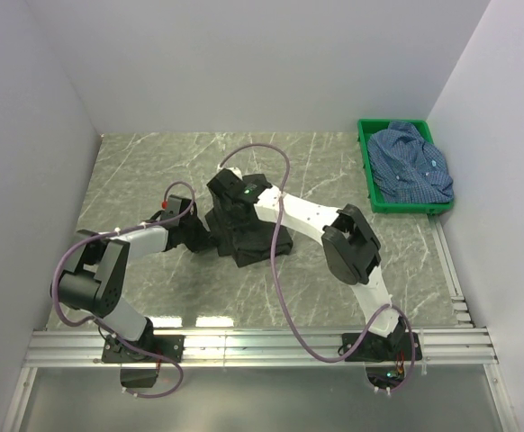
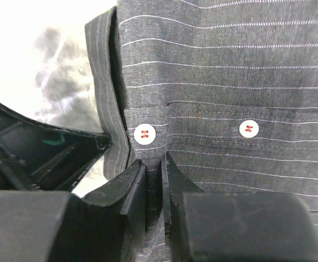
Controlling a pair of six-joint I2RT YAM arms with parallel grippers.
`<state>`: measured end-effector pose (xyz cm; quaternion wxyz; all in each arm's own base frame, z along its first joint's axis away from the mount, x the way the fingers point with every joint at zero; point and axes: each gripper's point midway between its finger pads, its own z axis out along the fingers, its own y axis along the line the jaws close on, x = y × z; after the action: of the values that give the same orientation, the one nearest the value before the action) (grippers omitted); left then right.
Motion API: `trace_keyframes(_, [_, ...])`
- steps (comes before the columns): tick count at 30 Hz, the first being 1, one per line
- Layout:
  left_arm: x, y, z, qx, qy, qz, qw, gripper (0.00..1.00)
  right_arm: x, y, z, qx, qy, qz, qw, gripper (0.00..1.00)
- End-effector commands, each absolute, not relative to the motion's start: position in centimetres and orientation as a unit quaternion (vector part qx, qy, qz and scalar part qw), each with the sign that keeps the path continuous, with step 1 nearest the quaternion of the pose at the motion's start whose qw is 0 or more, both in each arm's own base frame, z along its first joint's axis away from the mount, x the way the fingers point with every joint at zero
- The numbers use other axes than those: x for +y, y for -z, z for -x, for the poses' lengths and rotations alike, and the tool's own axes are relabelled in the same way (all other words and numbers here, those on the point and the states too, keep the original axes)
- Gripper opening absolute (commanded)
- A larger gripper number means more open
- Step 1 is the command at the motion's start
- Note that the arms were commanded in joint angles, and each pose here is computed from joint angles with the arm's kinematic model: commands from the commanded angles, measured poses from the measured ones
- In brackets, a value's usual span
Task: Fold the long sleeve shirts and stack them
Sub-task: Fold the shirt
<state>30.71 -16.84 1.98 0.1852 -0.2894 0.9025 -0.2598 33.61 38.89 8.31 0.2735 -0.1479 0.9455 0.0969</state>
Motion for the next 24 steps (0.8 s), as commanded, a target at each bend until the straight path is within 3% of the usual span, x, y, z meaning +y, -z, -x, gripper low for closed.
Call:
trace_keyframes(1, [-15.7, -1.0, -28.9, 0.915, 0.221, 0.294, 0.165, 0.01, 40.3, -10.1, -33.8, 0.937, -0.142, 0.142, 0.287, 0.21])
trace_keyframes(5, [-15.5, -2.1, -29.4, 0.914, 0.218, 0.292, 0.179, 0.03, 40.2, -12.7, -33.5, 0.928, -0.161, 0.154, 0.301, 0.24])
trace_keyframes(9, [-15.1, -3.2, -30.0, 0.913, 0.208, 0.292, 0.194, 0.07, 39.8, -14.2, -32.6, 0.922, -0.18, 0.159, 0.304, 0.42])
trace_keyframes(12, [-15.2, -4.4, -30.1, 0.91, 0.216, 0.292, 0.199, 0.13, 39.5, -15.7, -32.1, 0.917, -0.195, 0.156, 0.31, 0.49])
trace_keyframes(15, [-15.0, -6.0, -30.1, 0.908, 0.216, 0.291, 0.21, 0.2, 38.8, -17.7, -32.1, 0.911, -0.218, 0.146, 0.319, 0.51])
trace_keyframes(19, [-14.9, -9.0, -30.7, 0.901, 0.224, 0.289, 0.234, 0.4, 36.3, -18.9, -32.5, 0.903, -0.249, 0.115, 0.33, 0.51])
trace_keyframes(24, [-18.1, -12.3, -30.3, 0.898, 0.268, 0.255, 0.237, 0.44, 32.7, -18.9, -31.9, 0.889, -0.336, 0.071, 0.303, 0.51])
